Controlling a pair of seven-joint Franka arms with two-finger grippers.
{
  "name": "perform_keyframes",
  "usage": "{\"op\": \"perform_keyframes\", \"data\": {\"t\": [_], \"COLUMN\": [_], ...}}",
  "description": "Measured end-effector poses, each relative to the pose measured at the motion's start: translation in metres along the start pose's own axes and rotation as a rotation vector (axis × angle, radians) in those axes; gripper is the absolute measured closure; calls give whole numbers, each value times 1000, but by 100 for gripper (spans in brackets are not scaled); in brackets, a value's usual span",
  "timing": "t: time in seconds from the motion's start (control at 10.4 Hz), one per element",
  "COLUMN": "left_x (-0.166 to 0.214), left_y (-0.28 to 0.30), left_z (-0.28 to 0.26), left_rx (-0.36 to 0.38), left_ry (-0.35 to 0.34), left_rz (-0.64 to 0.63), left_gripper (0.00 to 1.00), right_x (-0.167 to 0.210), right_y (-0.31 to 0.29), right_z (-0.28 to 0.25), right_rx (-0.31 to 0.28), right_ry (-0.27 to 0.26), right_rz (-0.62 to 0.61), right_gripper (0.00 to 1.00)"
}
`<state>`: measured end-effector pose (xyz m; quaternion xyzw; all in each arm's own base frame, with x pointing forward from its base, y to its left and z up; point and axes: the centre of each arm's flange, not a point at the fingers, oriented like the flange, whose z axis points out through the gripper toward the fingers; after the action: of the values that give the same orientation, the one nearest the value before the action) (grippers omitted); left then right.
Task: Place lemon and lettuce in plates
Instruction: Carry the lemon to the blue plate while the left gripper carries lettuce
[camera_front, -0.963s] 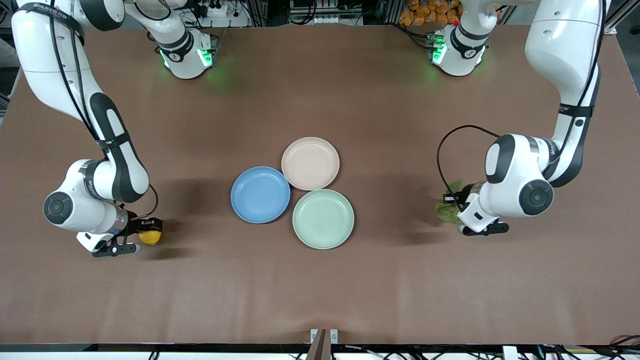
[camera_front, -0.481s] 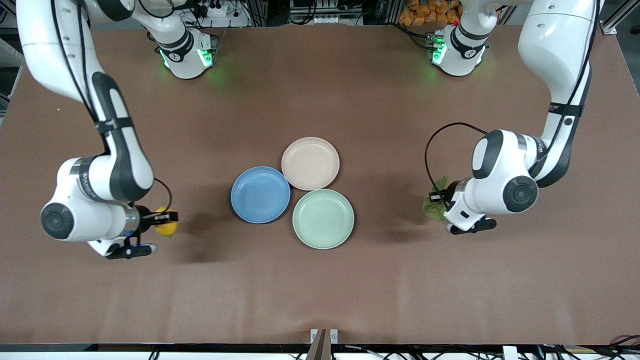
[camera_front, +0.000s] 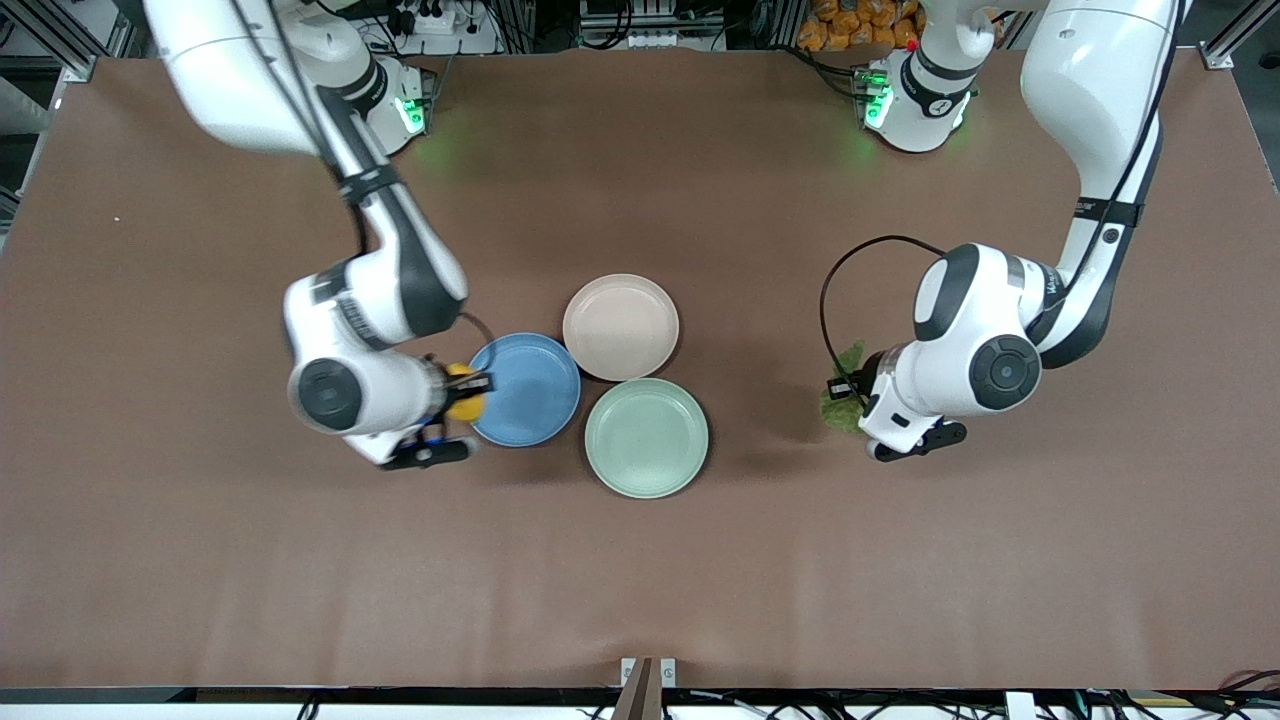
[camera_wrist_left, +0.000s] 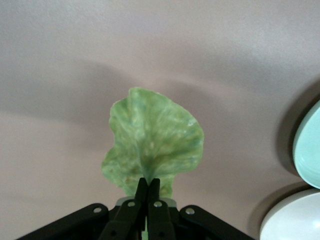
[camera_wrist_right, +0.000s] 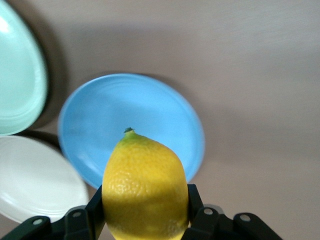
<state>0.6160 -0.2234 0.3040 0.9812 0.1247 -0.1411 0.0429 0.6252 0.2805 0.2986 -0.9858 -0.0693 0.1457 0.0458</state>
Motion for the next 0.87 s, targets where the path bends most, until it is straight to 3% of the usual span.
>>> {"op": "perform_keyframes", "data": {"t": [0.19, 0.58, 0.87], "left_x": [-10, -25, -43], "left_y": [14, 35, 61], "left_z": [2, 18, 29], "left_rx": [-3, 12, 29], "left_ry": [-9, -33, -39], "left_rz": [-25, -60, -105], "left_gripper": [98, 98, 98], "right_x": [-2, 4, -4], "right_y": [-23, -15, -38], "right_z": [25, 83, 102], "right_rx": [-8, -21, -6], "right_ry": [10, -58, -73], "right_rz": [-16, 2, -5], "right_gripper": [34, 34, 34]}}
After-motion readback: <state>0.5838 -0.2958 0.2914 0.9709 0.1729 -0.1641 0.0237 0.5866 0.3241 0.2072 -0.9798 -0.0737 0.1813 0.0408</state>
